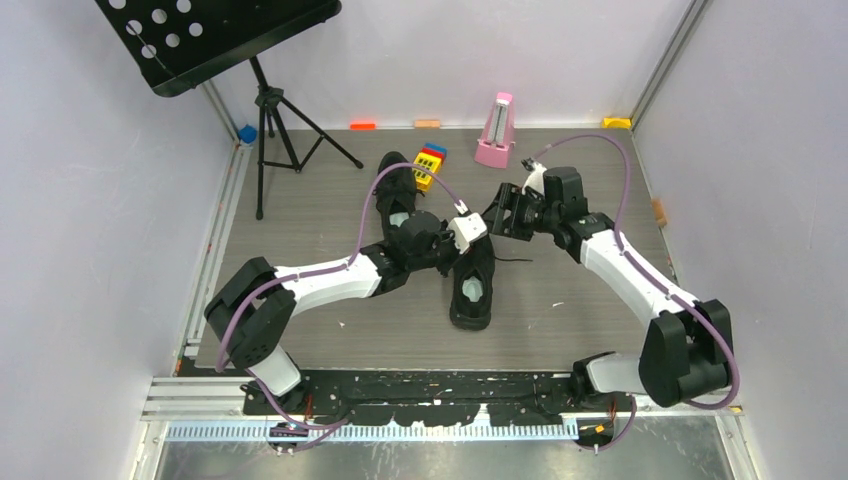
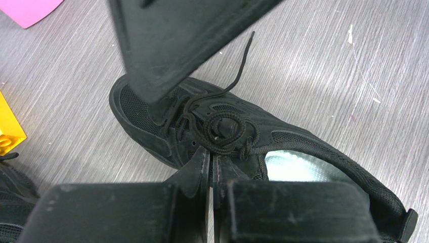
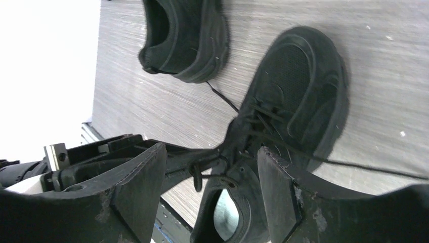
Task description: Tie the shoes
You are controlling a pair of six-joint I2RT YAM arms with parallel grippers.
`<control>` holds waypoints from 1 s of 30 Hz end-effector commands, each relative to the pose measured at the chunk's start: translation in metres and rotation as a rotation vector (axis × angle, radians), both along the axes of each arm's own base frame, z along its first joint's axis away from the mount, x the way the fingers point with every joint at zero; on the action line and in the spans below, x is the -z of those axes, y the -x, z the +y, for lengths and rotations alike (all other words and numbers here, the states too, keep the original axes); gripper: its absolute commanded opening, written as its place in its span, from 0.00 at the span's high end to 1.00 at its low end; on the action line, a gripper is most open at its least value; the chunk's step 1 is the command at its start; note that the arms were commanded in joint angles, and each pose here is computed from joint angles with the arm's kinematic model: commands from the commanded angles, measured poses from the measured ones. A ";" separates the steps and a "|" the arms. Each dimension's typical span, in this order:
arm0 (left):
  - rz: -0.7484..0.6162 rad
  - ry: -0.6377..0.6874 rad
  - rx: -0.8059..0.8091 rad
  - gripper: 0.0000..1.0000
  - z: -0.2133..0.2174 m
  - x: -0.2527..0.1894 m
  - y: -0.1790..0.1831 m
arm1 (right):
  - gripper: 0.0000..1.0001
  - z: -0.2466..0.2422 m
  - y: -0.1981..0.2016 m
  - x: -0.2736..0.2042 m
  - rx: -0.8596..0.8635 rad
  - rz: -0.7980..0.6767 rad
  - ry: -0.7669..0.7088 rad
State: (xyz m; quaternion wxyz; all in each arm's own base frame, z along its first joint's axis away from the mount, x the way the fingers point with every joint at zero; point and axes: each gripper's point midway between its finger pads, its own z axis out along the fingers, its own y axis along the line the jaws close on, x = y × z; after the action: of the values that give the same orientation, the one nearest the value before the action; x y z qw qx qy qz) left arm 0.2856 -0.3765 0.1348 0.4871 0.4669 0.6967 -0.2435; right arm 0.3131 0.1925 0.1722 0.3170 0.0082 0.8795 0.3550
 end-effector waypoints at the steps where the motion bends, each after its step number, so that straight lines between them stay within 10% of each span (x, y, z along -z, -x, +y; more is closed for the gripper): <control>1: -0.044 0.074 0.006 1.00 -0.003 -0.029 -0.002 | 0.29 0.024 -0.018 -0.030 -0.150 -0.168 -0.169; 30: -0.033 0.071 -0.002 1.00 -0.003 -0.026 -0.003 | 0.49 0.038 0.011 0.002 -0.258 -0.069 -0.379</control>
State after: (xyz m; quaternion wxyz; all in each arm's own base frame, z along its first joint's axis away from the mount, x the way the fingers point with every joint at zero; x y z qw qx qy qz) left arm 0.2858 -0.3761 0.1360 0.4865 0.4609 0.6998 -0.2471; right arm 0.3046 0.2307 0.1489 0.2647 -0.0361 0.7995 0.5380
